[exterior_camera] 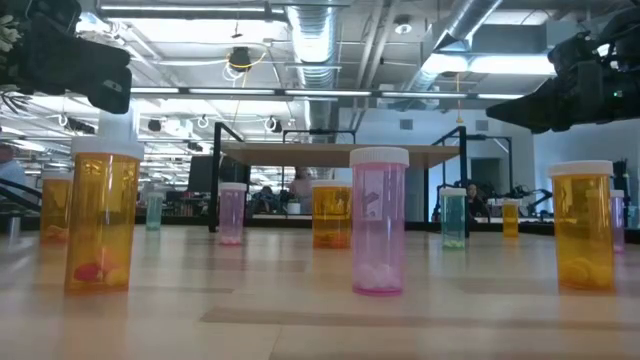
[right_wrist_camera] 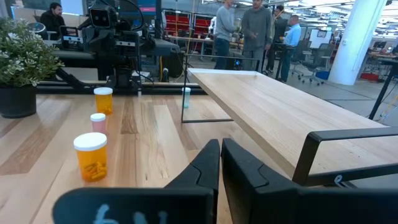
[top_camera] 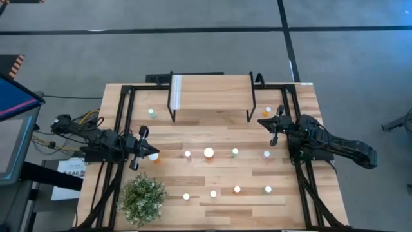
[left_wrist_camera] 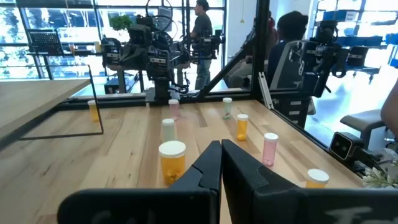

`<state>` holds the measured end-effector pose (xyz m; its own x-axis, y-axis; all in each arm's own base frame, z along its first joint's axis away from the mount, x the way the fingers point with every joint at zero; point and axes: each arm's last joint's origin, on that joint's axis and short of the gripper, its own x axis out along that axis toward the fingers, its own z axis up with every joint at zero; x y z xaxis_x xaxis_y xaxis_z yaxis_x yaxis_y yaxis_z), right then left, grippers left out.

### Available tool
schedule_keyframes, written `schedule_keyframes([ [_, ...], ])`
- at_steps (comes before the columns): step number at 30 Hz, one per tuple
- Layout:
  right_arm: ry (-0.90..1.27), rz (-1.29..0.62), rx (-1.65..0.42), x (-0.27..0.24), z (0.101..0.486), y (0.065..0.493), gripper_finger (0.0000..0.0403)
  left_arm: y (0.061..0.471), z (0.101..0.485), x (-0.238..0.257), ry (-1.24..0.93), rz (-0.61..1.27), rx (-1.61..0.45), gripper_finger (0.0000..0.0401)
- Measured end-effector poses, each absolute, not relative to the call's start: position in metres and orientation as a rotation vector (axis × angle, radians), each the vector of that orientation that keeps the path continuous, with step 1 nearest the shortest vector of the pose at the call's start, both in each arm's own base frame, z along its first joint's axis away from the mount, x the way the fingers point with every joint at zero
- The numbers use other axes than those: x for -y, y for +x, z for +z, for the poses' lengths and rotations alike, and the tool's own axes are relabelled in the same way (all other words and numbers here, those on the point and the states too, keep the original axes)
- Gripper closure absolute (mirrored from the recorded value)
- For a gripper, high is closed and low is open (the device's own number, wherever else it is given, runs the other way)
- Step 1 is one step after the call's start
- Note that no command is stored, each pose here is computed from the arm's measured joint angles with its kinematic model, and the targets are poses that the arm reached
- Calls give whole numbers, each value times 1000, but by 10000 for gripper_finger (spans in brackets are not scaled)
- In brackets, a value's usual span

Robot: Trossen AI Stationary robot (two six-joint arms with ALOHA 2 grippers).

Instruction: Pick and place medicine bottles onto shelf by color

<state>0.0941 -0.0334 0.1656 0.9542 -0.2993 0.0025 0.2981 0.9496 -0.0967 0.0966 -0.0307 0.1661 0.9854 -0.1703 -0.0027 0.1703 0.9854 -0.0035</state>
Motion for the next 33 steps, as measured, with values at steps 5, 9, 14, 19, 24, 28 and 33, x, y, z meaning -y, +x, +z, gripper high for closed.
schedule_keyframes([
  [5, -96, -304, -12, 33, 166, 94, 360, 97, 166, 31, -3, -171, -3, 401],
  [9, -96, -304, -12, 33, 166, 94, 360, 97, 166, 31, -3, -171, -3, 401],
  [14, -96, -304, -12, 33, 166, 94, 360, 97, 166, 31, 41, -171, 1, 401],
  [19, -96, -304, -12, 33, 166, 94, 360, 97, 166, 31, 131, -171, 8, 401],
  [24, -96, -304, -12, 33, 166, 94, 360, 97, 166, 31, 69, -171, 3, 401],
  [28, -96, -304, -12, 33, 166, 94, 360, 97, 167, 31, 12, -170, 6, 401],
  [33, -96, -304, -12, 33, 166, 94, 360, 97, 167, 30, -19, -148, 5, 401],
])
